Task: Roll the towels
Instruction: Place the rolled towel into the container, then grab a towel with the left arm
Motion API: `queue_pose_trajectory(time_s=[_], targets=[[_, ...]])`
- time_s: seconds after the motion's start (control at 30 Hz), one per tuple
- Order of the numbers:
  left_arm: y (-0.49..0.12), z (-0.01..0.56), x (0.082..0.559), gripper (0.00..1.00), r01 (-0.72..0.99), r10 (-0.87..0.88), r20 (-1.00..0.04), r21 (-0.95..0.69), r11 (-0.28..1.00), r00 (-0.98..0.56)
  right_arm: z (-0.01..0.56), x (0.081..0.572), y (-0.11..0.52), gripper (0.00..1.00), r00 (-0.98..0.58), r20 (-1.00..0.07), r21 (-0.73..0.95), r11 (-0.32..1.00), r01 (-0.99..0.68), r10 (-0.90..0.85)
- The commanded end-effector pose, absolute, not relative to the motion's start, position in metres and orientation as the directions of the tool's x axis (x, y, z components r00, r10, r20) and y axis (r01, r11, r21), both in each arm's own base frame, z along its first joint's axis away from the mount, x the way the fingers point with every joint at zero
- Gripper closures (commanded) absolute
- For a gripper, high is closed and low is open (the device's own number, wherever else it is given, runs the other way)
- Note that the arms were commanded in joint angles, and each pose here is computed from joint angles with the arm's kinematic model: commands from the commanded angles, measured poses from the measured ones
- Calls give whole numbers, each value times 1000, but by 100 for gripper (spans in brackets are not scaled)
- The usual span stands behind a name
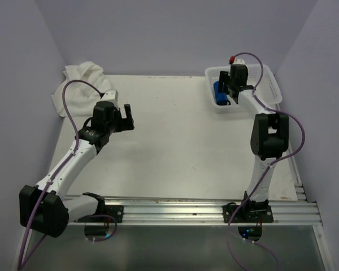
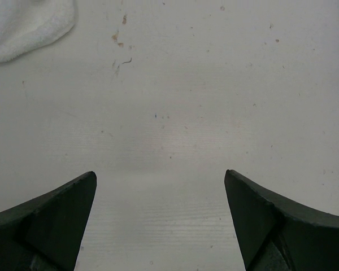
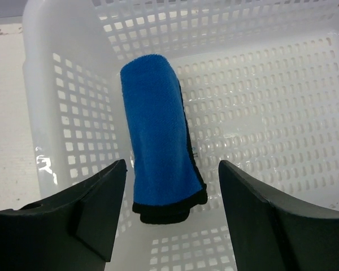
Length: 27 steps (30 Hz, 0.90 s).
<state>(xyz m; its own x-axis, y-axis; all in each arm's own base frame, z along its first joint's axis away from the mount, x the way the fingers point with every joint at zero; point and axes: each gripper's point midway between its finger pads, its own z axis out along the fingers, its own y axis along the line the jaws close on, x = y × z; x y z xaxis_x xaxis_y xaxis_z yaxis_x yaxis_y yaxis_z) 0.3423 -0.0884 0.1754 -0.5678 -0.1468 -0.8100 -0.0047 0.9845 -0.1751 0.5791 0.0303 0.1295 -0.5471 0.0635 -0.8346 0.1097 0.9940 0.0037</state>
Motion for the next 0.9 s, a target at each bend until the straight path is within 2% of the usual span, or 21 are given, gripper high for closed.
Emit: queue_pose_trajectory(time_s=[0.0,0.3,0.5,0.63,0.7,0.77,0.8,0.87], targets=[[-80,195,348,1,-17,-149,-854,-162,987,-499,184,578,52,30,-414,-907,55,996,76,82],[-78,222,351,1,-21,-164,-881,-173,985,-445,226,558,82,22,-258,-965,36,998,54,49],[-75,243,375,0,-60,-145,-885,-132,989,-443,255,537,118,20,-193,-980,62,998,-13,58],[-57,242,402,0,-176,-133,-887,-59,983,-442,281,521,143,20,-155,-985,91,994,-61,81],[-56,255,420,0,-177,-171,-886,-102,979,-431,294,506,160,20,-148,-983,127,986,-108,111],[-37,237,443,0,-222,-212,-857,-118,968,-469,300,489,176,20,-163,-977,164,974,-156,139],[-22,251,458,0,-246,-247,-863,-149,958,-441,302,481,186,20,-173,-973,184,963,-197,151],[-5,227,483,0,-300,-260,-837,-122,946,-481,304,460,203,21,-192,-966,218,943,-251,172]])
